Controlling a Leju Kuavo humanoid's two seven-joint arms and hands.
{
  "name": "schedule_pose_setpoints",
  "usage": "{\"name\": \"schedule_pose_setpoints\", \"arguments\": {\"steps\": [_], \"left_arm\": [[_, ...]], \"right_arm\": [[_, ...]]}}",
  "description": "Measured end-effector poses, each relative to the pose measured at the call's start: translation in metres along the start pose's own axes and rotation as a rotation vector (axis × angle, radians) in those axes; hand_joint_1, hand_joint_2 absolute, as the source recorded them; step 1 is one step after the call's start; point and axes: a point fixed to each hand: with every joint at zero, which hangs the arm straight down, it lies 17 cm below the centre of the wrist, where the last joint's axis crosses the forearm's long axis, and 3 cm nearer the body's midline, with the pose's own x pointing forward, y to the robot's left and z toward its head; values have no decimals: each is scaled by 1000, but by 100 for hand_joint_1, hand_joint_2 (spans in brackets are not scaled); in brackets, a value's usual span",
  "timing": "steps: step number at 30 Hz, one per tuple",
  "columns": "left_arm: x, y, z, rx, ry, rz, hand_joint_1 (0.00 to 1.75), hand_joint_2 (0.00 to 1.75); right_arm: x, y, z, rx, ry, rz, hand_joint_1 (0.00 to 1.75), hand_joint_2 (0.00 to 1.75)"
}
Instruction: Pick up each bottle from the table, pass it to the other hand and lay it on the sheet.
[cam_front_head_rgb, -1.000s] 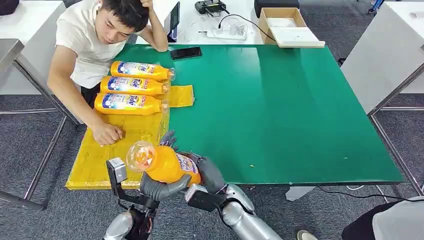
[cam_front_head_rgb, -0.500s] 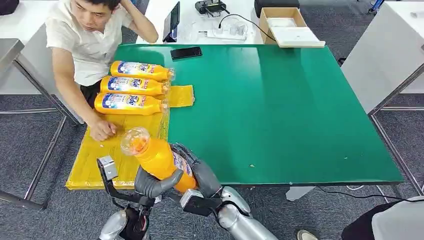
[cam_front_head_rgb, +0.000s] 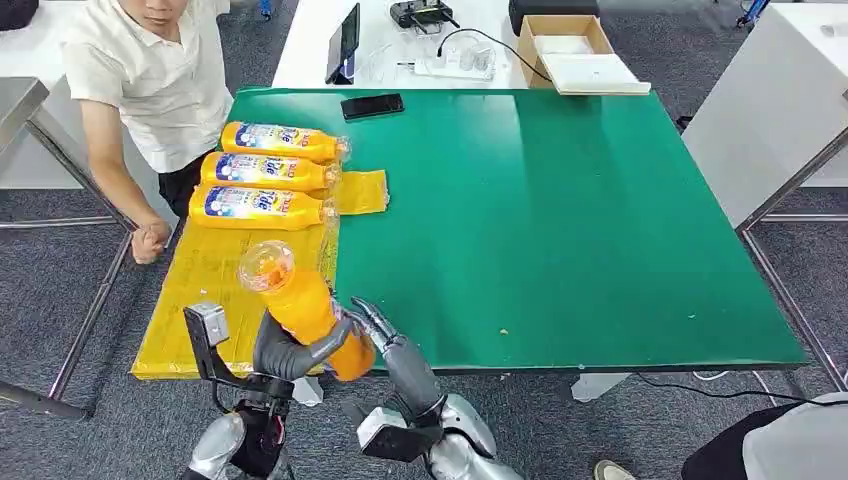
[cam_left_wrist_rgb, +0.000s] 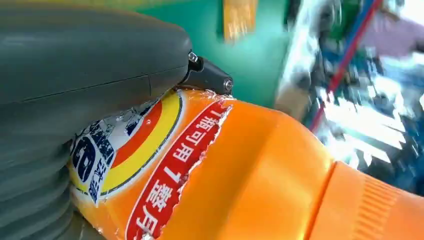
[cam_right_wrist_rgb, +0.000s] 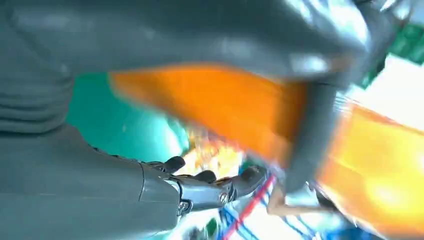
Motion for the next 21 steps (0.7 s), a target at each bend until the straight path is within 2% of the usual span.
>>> {"name": "schedule_pose_setpoints", "arguments": {"steps": [4, 10, 14, 18, 21], "left_arm": [[15, 49, -12, 157, -74, -207, 175, 175], [22, 76, -15, 241, -108, -313, 175, 175], [45, 102, -16, 346, -198, -486, 175, 175], [74, 114, -16, 417, -329, -824, 175, 175], [77, 109, -29, 360, -370, -1220, 175, 175]], "right_arm": [[18, -25, 3, -156, -34, 64, 0, 0], [33, -38, 4, -222, -65, 82, 0, 0], [42, -62, 5, -323, -77, 97, 0, 0], [56, -89, 8, -423, -91, 60, 0, 0], [67, -119, 8, -521, -104, 14, 0, 0]]}}
